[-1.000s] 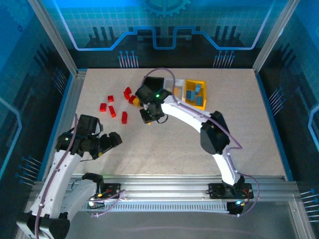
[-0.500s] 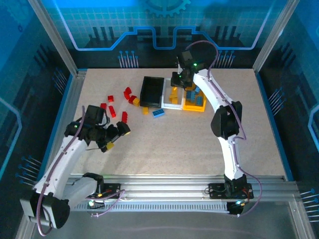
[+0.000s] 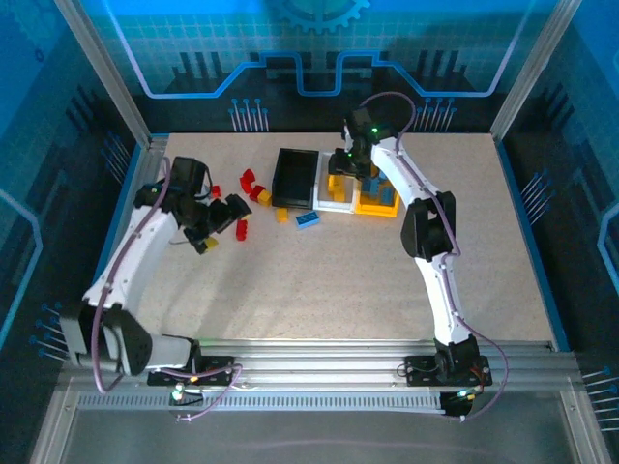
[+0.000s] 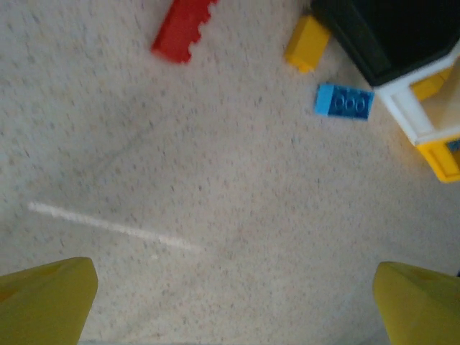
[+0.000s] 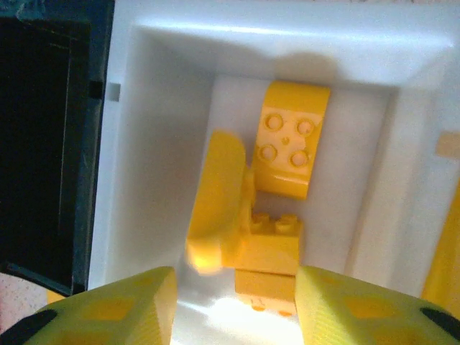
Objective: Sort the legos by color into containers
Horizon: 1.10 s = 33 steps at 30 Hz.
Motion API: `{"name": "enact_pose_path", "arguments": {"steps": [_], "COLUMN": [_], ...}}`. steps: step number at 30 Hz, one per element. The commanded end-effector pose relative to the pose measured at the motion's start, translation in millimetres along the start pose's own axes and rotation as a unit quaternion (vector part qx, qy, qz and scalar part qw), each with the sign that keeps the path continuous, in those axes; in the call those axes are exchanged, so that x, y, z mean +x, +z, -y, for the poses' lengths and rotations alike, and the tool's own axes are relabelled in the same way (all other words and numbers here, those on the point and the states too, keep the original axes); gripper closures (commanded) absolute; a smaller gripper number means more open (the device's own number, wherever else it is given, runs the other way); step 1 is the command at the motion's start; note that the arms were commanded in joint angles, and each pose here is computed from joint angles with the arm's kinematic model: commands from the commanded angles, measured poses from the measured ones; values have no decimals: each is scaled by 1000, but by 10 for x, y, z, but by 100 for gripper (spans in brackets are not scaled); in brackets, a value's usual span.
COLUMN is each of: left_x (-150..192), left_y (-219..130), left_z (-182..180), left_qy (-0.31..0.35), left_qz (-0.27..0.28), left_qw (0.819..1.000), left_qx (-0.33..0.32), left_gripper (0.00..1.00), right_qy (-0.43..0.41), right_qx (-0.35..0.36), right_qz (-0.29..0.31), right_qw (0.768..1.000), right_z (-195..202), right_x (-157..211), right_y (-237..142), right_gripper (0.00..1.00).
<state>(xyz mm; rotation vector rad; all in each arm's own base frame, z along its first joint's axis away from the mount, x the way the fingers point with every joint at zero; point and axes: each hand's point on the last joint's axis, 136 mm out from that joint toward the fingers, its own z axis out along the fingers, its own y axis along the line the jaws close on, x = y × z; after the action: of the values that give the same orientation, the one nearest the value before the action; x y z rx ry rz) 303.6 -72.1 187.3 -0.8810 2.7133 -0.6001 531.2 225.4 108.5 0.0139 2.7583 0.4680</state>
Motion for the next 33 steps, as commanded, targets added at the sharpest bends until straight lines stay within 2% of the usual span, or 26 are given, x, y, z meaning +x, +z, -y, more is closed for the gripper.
{"name": "enact_pose_path", "arguments": {"steps": [1, 7, 12, 16, 21, 28, 33], "left_x": [-215, -413, -449, -409, -386, -507, -599], "left_y": [52, 369, 535, 623, 850, 1160, 1367], "left_z": [-72, -119, -209, -141, -96, -151, -130], "left_qy": [54, 111, 135, 163, 199, 204, 215], "left_qz": [-6, -22, -34, -28, -37, -49, -54], "left_qw": [997, 990, 983, 977, 965, 959, 956], "left_qx": [-48, -82, -117, -134, -164, -192, -195], "left_gripper": [1, 5, 10, 16, 21, 26, 29], "right_qy": [-4, 1, 27, 14, 3, 10, 57], "right_qx": [-11, -1, -43, -72, -67, -85, -99], "right_qz": [6, 7, -5, -26, -36, -27, -14], "right_qw": [1000, 1000, 999, 997, 997, 996, 993], "right_z": [-162, -240, -222, -134, 68, 58, 43], "right_x": [160, 843, 1407, 1689, 1851, 1749, 1799], "right_y": [-536, -951, -1200, -1296, -1326, -1346, -1372], "right_gripper": [50, 48, 47, 47, 47, 47, 48]}}
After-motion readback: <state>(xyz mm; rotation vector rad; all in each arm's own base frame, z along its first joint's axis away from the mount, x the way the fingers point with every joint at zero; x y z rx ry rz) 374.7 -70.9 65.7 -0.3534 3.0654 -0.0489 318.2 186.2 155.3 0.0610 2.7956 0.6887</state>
